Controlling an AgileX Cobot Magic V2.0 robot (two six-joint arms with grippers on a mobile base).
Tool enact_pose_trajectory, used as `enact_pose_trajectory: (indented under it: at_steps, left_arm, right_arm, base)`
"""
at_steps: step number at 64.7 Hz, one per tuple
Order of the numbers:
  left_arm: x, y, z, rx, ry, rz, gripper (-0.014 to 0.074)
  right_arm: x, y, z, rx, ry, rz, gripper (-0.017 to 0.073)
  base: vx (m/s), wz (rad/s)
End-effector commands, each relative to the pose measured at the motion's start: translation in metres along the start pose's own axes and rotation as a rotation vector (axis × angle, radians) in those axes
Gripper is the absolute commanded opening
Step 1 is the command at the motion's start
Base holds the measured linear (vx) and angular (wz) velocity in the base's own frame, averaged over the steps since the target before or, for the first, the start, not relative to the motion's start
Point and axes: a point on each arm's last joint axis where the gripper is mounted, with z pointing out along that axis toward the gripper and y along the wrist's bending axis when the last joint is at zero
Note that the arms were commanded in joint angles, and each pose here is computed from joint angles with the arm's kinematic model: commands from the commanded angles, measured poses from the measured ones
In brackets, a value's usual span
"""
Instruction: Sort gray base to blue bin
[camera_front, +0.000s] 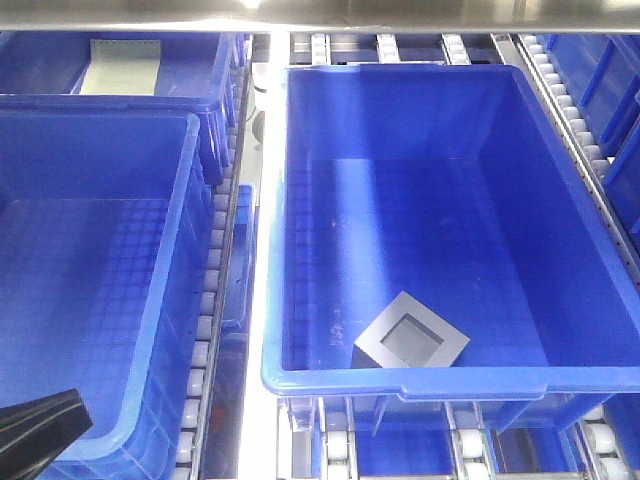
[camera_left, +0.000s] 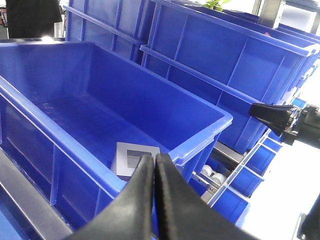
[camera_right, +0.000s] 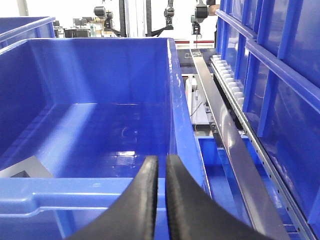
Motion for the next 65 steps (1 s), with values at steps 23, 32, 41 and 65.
enact_pose_trajectory:
  at_steps: [23,32,41,65]
  left_arm:
    - [-0.0135,-0.0036,-0.0007,0.028,-0.085,-0.011,-0.0007]
    - [-0.0135,-0.0036,-0.0007,0.028,-0.084,-0.013,-0.0007]
    - [-0.0134,-0.0038,-0.0007,0.031,-0.084,-0.03,-0.0007]
    - [-0.0134,-0.0048,-0.0008,0.04,-0.084,0.025,-0.0007]
  right_arm:
    - [-0.007,0.0001,-0.0008,0.001,-0.083,-0.011,-0.0004]
    - [-0.007,0.0001,-0.0008,0.001,-0.083,-0.011,-0.0004]
    - [-0.007,0.0001,-0.0008,0.001,-0.083,-0.011,-0.0004]
    - [-0.007,0.0001,-0.0008,0.001,-0.083,-0.011,-0.0004]
  base:
    - [0.0,0.0]
    - [0.0,0.0]
    - [0.0,0.0]
    - [0.0,0.0]
